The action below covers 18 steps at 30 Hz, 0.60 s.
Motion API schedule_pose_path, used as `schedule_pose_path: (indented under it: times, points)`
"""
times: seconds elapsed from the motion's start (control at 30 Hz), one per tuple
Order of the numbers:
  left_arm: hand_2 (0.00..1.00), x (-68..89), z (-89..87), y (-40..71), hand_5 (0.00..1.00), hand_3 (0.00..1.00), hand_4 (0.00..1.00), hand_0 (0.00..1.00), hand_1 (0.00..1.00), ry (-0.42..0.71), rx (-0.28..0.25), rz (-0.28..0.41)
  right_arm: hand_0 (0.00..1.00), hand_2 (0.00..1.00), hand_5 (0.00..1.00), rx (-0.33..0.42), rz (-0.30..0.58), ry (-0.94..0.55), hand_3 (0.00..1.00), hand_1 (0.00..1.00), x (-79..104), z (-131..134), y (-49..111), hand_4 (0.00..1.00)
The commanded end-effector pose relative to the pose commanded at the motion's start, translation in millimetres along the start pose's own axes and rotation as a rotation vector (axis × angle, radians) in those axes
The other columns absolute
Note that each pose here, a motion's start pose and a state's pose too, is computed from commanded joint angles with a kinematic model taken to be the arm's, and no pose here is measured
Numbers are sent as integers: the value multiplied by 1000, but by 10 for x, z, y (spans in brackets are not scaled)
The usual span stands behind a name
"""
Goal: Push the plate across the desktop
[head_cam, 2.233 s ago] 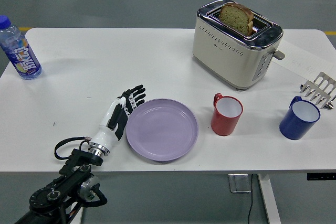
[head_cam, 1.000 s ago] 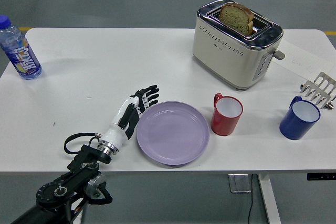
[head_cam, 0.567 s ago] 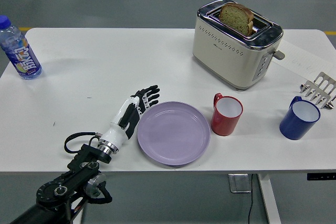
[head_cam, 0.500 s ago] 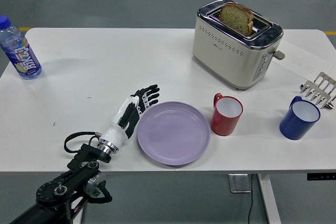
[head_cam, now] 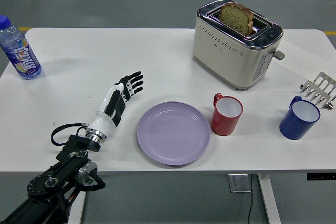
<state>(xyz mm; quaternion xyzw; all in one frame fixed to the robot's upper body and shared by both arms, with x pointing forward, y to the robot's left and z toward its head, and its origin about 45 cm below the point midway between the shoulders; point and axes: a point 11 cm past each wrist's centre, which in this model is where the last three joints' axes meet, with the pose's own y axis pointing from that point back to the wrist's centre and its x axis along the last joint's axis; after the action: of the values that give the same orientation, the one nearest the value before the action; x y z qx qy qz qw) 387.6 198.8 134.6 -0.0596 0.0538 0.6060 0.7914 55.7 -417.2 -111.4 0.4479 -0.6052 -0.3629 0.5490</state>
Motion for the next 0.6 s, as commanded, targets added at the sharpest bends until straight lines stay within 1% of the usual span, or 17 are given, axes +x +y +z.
schedule_pose_path:
  times: [0.07, 0.1, 0.23, 0.27, 0.3, 0.4, 0.57, 0.6]
  points:
    - [879, 90, 45, -18, 998, 822, 474, 845, 870, -9, 2, 13, 609, 630, 360, -1, 1, -1, 630, 545, 7, 4, 0, 141]
    - [879, 106, 52, -20, 998, 822, 474, 845, 870, -11, 3, 15, 609, 630, 360, -1, 2, -2, 630, 545, 8, 5, 0, 141]
    - [879, 405, 156, -13, 998, 823, 476, 845, 868, -21, 8, 73, 609, 630, 359, -4, 3, -7, 630, 546, 10, 21, 0, 141]
    - [879, 439, 167, -8, 998, 823, 476, 845, 868, -23, 10, 79, 609, 630, 359, -4, 4, -7, 630, 546, 10, 22, 0, 141]
    - [879, 508, 188, 0, 998, 823, 476, 845, 868, -27, 15, 91, 609, 630, 359, -5, 4, -8, 630, 546, 10, 24, 0, 141]
    - [879, 686, 239, 41, 998, 823, 476, 845, 868, -35, 26, 119, 609, 630, 359, -6, 5, -10, 630, 546, 11, 33, 0, 141]
    - [873, 1015, 358, 134, 998, 822, 478, 842, 865, -46, 30, 179, 608, 629, 359, -9, 5, -12, 630, 546, 9, 47, 1, 140]
    - [873, 1117, 393, 173, 998, 822, 478, 842, 865, -53, 31, 197, 608, 629, 359, -10, 5, -13, 630, 546, 8, 53, 1, 140]
